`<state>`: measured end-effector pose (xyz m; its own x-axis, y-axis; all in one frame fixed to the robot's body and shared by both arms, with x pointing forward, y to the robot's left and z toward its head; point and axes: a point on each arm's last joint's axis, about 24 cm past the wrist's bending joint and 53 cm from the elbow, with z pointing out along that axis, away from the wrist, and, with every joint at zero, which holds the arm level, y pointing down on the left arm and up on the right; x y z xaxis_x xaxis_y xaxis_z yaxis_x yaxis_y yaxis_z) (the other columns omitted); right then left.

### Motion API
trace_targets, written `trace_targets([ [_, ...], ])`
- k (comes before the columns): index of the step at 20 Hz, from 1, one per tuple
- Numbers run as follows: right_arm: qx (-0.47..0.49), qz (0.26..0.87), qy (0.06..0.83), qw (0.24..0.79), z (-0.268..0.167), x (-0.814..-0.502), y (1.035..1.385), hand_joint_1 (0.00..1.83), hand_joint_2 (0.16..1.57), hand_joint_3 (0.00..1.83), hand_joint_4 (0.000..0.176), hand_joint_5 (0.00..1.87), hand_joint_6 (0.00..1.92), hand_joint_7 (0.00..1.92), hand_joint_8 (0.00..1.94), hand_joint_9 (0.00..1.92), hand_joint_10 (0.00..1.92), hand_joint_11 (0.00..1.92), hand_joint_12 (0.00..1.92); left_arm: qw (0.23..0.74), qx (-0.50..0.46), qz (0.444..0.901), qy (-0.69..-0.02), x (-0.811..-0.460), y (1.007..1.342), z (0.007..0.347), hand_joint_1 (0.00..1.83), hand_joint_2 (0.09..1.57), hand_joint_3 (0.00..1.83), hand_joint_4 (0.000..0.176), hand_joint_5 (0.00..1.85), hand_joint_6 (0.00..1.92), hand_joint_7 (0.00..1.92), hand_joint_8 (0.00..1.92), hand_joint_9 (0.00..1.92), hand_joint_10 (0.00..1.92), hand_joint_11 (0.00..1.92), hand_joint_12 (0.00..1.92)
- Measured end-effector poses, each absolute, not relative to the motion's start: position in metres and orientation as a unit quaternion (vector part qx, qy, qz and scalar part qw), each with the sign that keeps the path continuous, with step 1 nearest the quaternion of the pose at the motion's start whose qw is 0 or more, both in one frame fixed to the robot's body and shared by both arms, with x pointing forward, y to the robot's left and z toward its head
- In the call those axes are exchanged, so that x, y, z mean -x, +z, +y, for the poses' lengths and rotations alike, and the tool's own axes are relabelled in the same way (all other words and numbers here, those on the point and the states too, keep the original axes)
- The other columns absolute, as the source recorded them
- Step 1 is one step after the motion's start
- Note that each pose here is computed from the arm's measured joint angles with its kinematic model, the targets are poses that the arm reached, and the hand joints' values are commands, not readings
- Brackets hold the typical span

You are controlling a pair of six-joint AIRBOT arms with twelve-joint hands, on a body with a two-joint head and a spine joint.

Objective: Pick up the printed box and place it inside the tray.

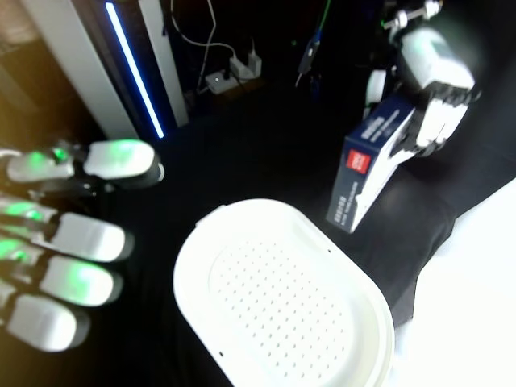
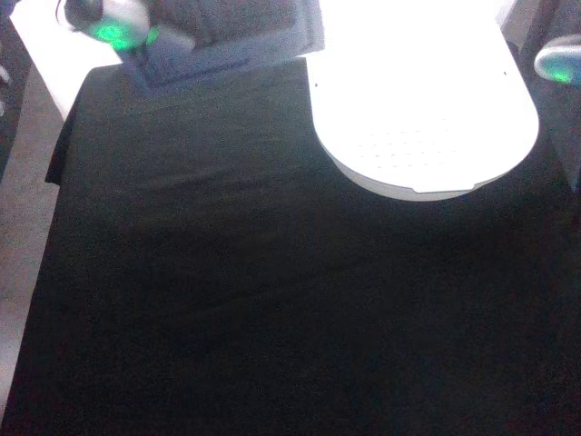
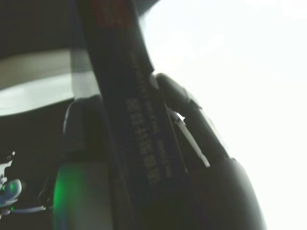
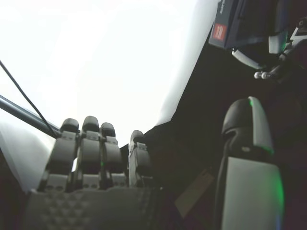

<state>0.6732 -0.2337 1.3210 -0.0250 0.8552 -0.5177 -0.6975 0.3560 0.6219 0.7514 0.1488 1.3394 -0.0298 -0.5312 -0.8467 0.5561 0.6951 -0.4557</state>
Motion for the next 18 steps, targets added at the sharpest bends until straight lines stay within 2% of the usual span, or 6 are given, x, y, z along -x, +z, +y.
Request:
trace_targets([
  [4, -0.09, 0.446, 0.565, 0.688, -0.227, -0.677, 1.315, 0.67, 0.61, 0.0, 0.176, 0.0, 0.0, 0.06, 0.0, 0.1, 0.01, 0.0, 0.45, 0.708, -0.043, 0.568, -0.417, -0.729, 1.364, 0.122, 1.28, 1.1, 0.0, 0.0, 0.9, 0.9, 1.15, 0.92, 1.46, 0.43, 1.23, 1.0],
  [7, -0.101, 0.441, 0.581, 0.676, -0.218, -0.683, 1.313, 0.7, 0.6, 0.0, 0.176, 0.0, 0.0, 0.08, 0.0, 0.11, 0.0, 0.0, 0.43, 0.714, -0.059, 0.548, -0.432, -0.719, 1.373, 0.107, 1.28, 1.1, 0.0, 0.0, 0.91, 0.85, 1.14, 0.94, 1.49, 0.41, 1.24, 1.1],
  [8, -0.106, 0.435, 0.592, 0.671, -0.213, -0.686, 1.315, 0.73, 0.62, 0.0, 0.176, 0.0, 0.0, 0.07, 0.01, 0.11, 0.0, 0.0, 0.31, 0.711, -0.063, 0.546, -0.438, -0.719, 1.373, 0.098, 1.28, 1.1, 0.0, 0.0, 0.92, 0.82, 1.13, 0.97, 1.51, 0.41, 1.25, 1.11],
  [12, -0.11, 0.419, 0.616, 0.658, -0.197, -0.69, 1.318, 0.68, 0.72, 0.01, 0.176, 0.0, 0.0, 0.01, 0.0, 0.07, 0.0, 0.0, 0.55, 0.694, -0.076, 0.554, -0.453, -0.72, 1.356, 0.065, 1.28, 1.09, 0.0, 0.0, 0.93, 0.81, 1.14, 0.95, 1.51, 0.41, 1.24, 1.05],
  [16, -0.122, 0.413, 0.624, 0.652, -0.192, -0.696, 1.32, 0.65, 0.68, 0.0, 0.176, 0.0, 0.0, 0.04, 0.0, 0.09, 0.0, 0.0, 0.44, 0.692, -0.067, 0.548, -0.465, -0.722, 1.357, 0.058, 1.28, 1.09, 0.0, 0.0, 0.95, 0.76, 1.15, 0.94, 1.52, 0.39, 1.27, 1.09],
  [18, -0.12, 0.414, 0.63, 0.647, -0.183, -0.697, 1.316, 0.63, 0.67, 0.0, 0.176, 0.0, 0.0, 0.05, 0.0, 0.12, 0.0, 0.0, 0.63, 0.691, -0.06, 0.545, -0.472, -0.722, 1.355, 0.057, 1.28, 1.1, 0.0, 0.0, 0.92, 0.8, 1.11, 1.01, 1.53, 0.41, 1.27, 1.14],
])
